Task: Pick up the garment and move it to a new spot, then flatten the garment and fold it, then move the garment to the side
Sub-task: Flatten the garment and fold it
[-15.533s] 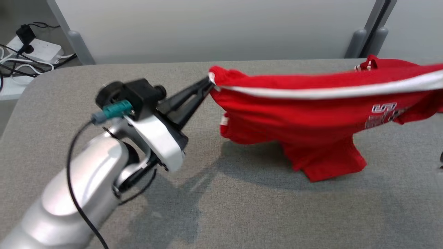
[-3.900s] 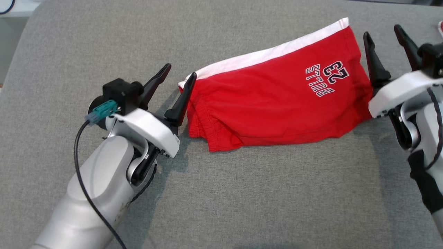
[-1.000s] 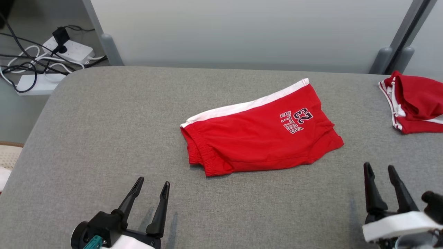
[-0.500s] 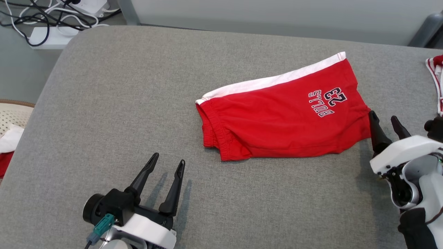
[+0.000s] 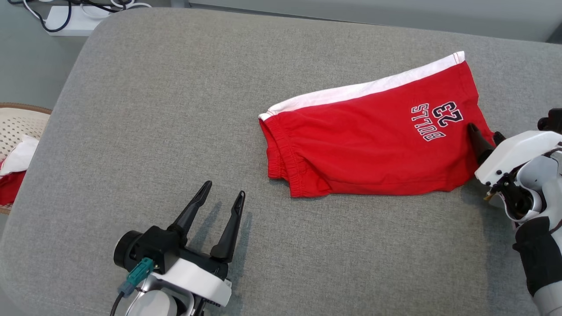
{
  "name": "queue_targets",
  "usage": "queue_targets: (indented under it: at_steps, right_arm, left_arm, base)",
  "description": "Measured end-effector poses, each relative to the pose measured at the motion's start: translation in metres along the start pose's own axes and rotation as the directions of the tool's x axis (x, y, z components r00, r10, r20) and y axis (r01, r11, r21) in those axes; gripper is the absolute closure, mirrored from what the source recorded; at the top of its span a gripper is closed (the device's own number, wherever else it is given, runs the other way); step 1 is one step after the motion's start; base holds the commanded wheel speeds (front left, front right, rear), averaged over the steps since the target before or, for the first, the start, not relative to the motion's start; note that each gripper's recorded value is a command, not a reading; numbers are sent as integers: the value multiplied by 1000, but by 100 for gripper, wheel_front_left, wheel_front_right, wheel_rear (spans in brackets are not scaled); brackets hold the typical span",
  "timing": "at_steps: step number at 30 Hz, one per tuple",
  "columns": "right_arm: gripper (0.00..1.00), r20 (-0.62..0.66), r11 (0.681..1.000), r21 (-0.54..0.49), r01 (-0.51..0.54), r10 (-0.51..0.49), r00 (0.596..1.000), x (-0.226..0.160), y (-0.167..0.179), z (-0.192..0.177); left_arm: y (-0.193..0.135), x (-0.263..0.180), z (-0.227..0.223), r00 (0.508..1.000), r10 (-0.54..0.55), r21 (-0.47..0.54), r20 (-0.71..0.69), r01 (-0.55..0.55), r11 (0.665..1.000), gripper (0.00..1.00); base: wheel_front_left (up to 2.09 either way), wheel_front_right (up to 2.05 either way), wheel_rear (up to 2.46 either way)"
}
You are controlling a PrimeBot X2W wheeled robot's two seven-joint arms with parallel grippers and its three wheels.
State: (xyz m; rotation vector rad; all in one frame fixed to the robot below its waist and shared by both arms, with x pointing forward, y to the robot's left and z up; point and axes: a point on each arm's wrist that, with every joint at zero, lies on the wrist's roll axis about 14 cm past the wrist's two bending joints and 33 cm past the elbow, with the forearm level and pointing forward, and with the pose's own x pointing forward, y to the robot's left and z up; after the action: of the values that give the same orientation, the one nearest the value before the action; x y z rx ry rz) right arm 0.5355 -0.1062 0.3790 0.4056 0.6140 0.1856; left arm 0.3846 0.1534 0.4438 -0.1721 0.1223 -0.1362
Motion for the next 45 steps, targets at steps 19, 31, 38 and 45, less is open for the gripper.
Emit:
queue_targets:
  at_steps: [19, 31, 38, 45]
  right_arm:
    - [100, -38, 999, -10, 48, -49, 998, -30, -26, -7]
    - [100, 111, 996, 30, 88, -91, 990, -86, -57, -4]
    - [100, 217, 998, -12, -67, 68, 974, -96, 6, 25]
    - [100, 217, 972, -72, -224, 234, 948, -97, 73, 23]
  left_arm:
    - [-9, 2, 19, 998, -27, -2, 57, 27, 1000, 0]
    - [-24, 8, 26, 994, -78, 1, 81, 78, 997, 0]
    - [-34, 8, 30, 990, -109, 6, 92, 109, 994, 0]
    - [-32, 1, 33, 990, -103, 13, 98, 102, 995, 0]
  base:
    - [0, 0, 0]
    - [0, 0, 0]
    - [0, 0, 0]
    - [0, 0, 0]
